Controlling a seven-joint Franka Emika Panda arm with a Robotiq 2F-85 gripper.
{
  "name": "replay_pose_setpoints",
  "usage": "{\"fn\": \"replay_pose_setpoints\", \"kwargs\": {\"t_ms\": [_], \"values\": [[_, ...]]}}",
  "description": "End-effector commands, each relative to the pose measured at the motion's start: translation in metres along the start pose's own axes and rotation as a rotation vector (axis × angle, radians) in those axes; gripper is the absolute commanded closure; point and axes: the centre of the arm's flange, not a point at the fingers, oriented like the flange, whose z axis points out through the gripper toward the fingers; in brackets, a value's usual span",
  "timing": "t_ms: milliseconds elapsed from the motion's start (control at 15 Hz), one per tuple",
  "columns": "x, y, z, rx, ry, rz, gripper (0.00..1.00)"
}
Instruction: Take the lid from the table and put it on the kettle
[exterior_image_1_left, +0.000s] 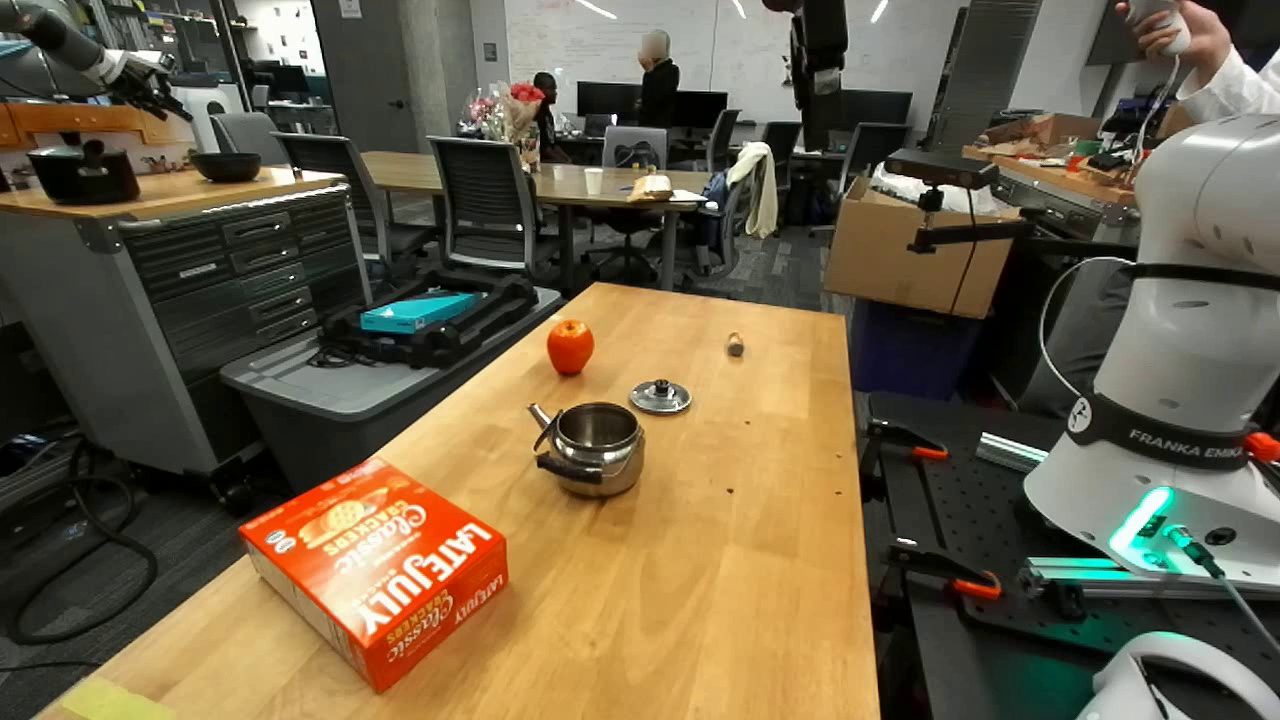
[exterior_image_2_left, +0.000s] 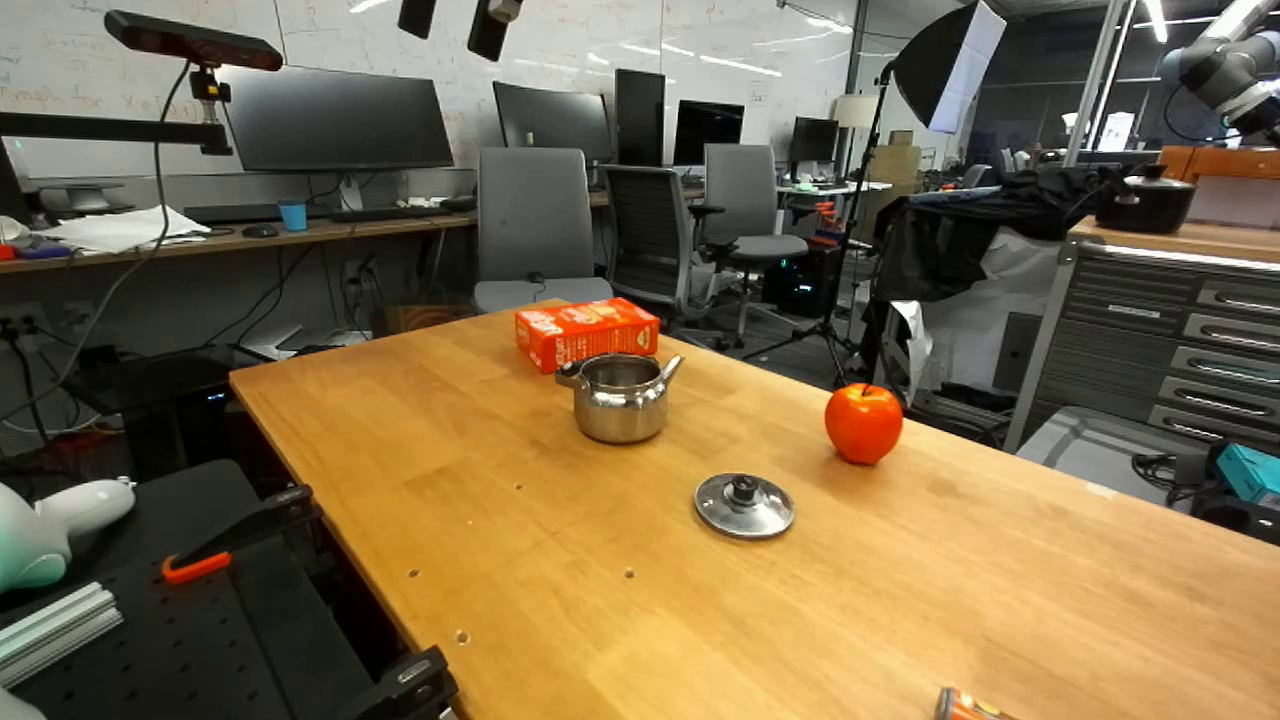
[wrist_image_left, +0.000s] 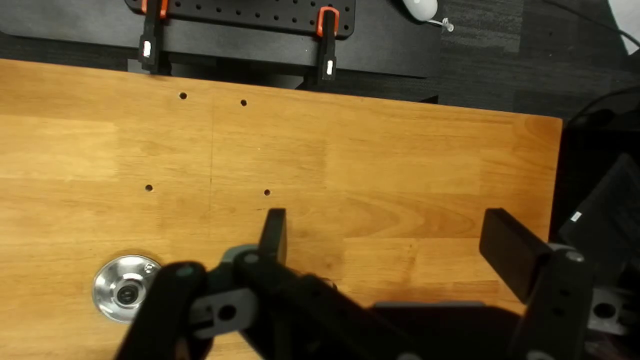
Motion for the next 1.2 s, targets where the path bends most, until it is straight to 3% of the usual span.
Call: {"fn": "replay_pose_setpoints", "kwargs": {"t_ms": [0, 667, 1133], "values": [[0.0, 0.0, 0.0, 0.0, 0.0, 0.0, 0.0], [0.013, 0.004, -0.008, -0.014, -0.007, 0.011, 0.0], [0.041, 0.033, -0.034, -0.006, 0.083, 0.086, 0.0]]}}
